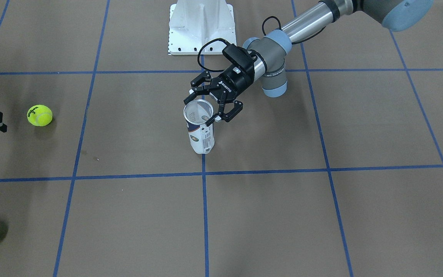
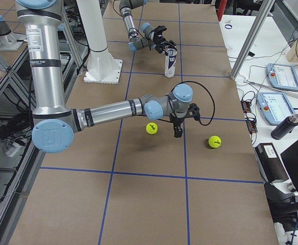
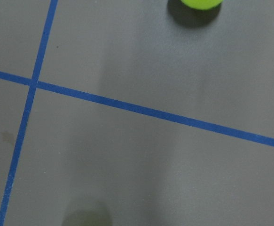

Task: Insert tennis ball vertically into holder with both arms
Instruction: 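Lower the right gripper onto the nearer yellow tennis ball and grasp it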

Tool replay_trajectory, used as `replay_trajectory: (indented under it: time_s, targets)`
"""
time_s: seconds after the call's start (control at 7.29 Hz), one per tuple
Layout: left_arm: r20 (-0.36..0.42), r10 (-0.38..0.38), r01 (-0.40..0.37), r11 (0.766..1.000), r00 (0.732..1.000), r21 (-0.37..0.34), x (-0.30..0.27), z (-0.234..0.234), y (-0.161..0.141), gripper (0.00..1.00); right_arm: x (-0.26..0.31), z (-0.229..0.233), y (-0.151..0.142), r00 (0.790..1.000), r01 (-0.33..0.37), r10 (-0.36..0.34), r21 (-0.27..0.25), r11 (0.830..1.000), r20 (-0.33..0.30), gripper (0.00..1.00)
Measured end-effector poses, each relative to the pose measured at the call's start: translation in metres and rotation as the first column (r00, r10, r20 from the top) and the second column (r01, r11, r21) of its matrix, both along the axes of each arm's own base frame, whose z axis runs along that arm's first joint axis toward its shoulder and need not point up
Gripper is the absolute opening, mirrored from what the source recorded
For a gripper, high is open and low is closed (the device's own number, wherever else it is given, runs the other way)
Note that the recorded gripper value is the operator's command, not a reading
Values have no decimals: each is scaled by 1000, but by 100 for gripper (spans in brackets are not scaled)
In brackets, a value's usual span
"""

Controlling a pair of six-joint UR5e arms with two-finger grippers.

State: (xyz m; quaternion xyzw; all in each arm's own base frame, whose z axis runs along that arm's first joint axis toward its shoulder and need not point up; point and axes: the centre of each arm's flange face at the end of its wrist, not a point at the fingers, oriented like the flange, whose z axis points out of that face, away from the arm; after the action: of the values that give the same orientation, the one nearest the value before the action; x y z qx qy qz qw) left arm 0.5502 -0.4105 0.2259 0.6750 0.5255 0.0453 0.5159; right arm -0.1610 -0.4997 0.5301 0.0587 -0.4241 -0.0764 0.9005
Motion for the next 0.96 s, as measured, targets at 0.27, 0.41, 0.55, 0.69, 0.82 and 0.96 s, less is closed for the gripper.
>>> replay_trajectory:
  time_s: [0.27,0.41,0.55,0.69,0.82,0.96]
  targets:
    - [-1,0,0,1000,1000,0,0,0,0,89,-51,-4,28,999,-34,34,12,999,2,99]
    - [-1,0,0,1000,1000,1,0,-1,0,89,-59,-5,41,1000,-31,31,15,999,1,99]
    - [-1,0,0,1000,1000,1,0,-1,0,89,-63,-3,53,1000,-19,19,11,1000,-5,99]
    - [-1,0,0,1000,1000,1,0,-1,0,89,-68,4,64,1000,-3,3,5,1000,-17,99]
    - [-2,0,0,1000,1000,1,0,-1,0,89,-76,8,71,999,12,-12,6,1000,-32,99]
    - [-2,0,0,1000,1000,0,0,-1,0,89,-83,12,76,999,24,-23,8,1000,-44,98]
